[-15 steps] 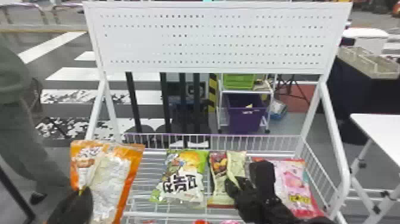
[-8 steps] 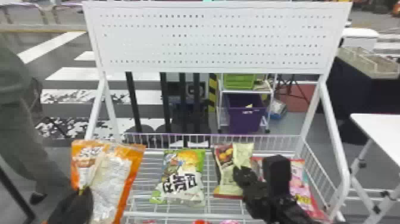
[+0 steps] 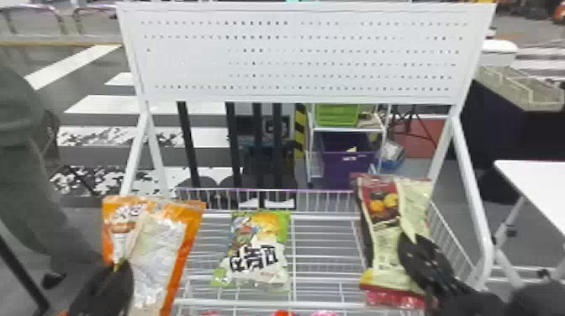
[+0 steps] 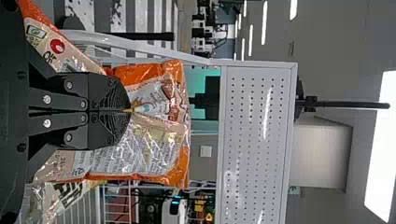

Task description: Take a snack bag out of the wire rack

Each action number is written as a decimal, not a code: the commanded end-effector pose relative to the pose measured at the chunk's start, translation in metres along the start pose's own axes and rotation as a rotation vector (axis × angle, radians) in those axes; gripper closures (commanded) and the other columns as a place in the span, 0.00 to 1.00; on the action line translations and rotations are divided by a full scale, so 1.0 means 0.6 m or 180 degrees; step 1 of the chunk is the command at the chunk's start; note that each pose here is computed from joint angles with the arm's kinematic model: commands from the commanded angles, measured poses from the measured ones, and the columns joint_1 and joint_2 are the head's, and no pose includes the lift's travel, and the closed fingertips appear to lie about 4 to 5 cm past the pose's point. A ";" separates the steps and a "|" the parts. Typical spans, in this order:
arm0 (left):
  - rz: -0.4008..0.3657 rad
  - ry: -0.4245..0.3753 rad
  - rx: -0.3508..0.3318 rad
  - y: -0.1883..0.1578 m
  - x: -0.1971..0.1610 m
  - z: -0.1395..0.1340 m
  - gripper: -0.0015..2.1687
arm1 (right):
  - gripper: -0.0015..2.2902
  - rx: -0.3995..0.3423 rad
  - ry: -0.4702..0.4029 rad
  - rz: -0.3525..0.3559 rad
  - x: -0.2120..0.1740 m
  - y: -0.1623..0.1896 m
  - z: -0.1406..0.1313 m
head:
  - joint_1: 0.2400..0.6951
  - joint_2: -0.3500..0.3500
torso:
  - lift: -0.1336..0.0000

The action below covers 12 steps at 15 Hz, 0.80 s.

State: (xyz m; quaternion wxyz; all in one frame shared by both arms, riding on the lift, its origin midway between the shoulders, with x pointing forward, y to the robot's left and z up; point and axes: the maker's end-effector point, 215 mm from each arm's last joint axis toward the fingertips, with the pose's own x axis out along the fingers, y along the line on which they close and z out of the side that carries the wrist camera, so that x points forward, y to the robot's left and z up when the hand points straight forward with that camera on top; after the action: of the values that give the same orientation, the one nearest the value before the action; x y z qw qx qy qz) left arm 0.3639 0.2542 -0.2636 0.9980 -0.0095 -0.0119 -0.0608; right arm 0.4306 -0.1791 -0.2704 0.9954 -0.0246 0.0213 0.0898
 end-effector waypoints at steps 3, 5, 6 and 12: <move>0.0007 -0.0001 -0.0005 0.002 0.001 0.000 0.86 | 0.98 0.0054 -0.0221 -0.0216 -0.111 -0.047 0.006 | 0.57 0.50 | 1.00; 0.0011 0.0003 -0.0011 0.004 0.002 -0.002 0.86 | 0.98 0.0039 -0.0269 -0.0276 -0.157 -0.066 0.013 | 0.57 0.50 | 1.00; 0.0022 -0.0002 -0.0004 0.008 0.003 -0.003 0.86 | 0.98 0.0005 -0.0212 -0.0305 -0.173 -0.075 0.006 | 0.57 0.50 | 1.00; 0.0100 -0.0047 0.0011 0.028 0.006 0.006 0.86 | 0.98 0.0001 -0.0040 -0.0191 -0.210 -0.068 -0.028 | 0.57 0.50 | 1.00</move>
State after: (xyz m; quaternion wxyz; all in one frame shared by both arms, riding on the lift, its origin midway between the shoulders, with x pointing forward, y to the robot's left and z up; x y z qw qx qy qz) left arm 0.3697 0.2684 -0.2635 0.9988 -0.0086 -0.0158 -0.0465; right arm 0.3149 -0.2432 -0.2774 0.9978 -0.0255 0.0122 0.0598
